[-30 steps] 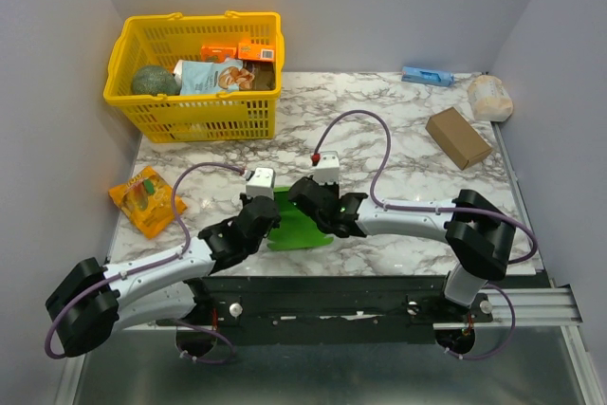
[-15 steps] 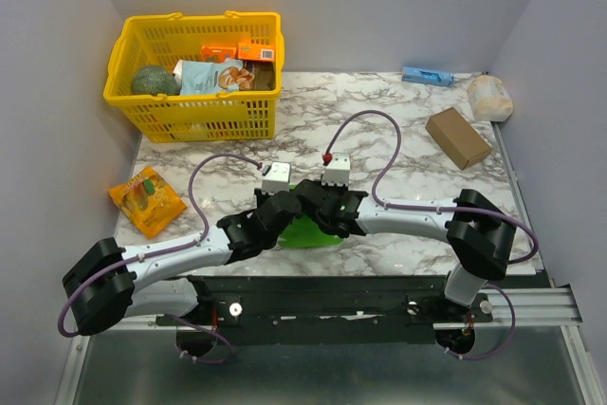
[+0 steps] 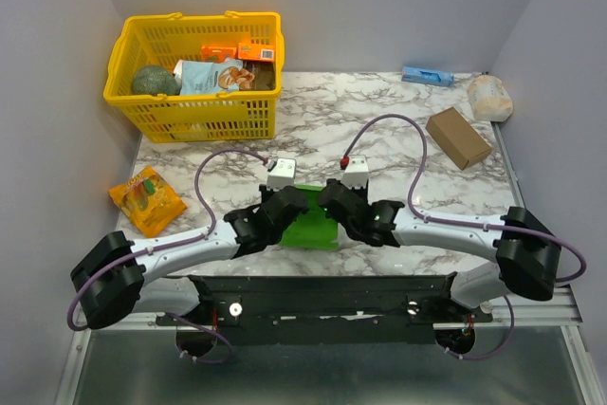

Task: Fold the paper box

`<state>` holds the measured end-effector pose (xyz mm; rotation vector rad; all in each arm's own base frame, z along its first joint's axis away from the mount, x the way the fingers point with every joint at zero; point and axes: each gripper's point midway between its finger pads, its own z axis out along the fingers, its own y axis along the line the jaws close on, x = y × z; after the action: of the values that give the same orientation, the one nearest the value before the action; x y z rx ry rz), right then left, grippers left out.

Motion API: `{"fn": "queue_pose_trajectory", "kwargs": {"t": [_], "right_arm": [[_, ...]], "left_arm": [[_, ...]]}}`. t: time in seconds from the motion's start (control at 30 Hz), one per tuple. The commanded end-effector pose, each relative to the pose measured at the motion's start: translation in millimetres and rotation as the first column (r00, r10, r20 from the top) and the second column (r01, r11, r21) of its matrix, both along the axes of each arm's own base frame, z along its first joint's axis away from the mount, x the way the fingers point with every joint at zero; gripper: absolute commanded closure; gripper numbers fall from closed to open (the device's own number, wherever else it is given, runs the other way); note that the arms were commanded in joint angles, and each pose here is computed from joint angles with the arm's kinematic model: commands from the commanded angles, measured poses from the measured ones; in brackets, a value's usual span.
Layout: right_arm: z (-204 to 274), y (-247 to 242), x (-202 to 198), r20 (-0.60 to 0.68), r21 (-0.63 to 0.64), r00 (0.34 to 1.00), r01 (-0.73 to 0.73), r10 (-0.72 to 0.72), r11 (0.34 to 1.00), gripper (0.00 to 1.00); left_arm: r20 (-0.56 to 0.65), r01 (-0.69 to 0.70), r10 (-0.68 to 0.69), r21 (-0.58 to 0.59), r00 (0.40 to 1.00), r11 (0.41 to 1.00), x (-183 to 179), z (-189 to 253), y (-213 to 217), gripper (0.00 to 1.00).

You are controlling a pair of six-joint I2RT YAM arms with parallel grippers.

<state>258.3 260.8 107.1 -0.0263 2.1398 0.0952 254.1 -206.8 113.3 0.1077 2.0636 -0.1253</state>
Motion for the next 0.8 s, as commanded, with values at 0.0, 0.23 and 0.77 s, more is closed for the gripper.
{"fn": "queue_pose_trajectory", "kwargs": {"t": [0.0, 0.23, 0.77], "right_arm": [[1, -3, -10, -0.014, -0.022, 0.995, -0.099, 0.099, 0.995, 0.37], [-3, 21, -44, -0.084, 0.071, 0.956, -0.275, 0.28, 0.959, 0.31], [-42, 11, -53, -0.23, 0.174, 0.962, -0.105, 0.144, 0.979, 0.41]], "left_arm": [[-0.034, -0.051, 0.055, 0.111, 0.998, 0.992, 4, -11, 15, 1.0], [-0.092, -0.015, 0.027, 0.131, 0.995, 0.991, 7, -25, 1, 1.0], [-0.127, 0.052, -0.049, 0.017, 0.991, 0.999, -3, -44, -15, 1.0]]}}
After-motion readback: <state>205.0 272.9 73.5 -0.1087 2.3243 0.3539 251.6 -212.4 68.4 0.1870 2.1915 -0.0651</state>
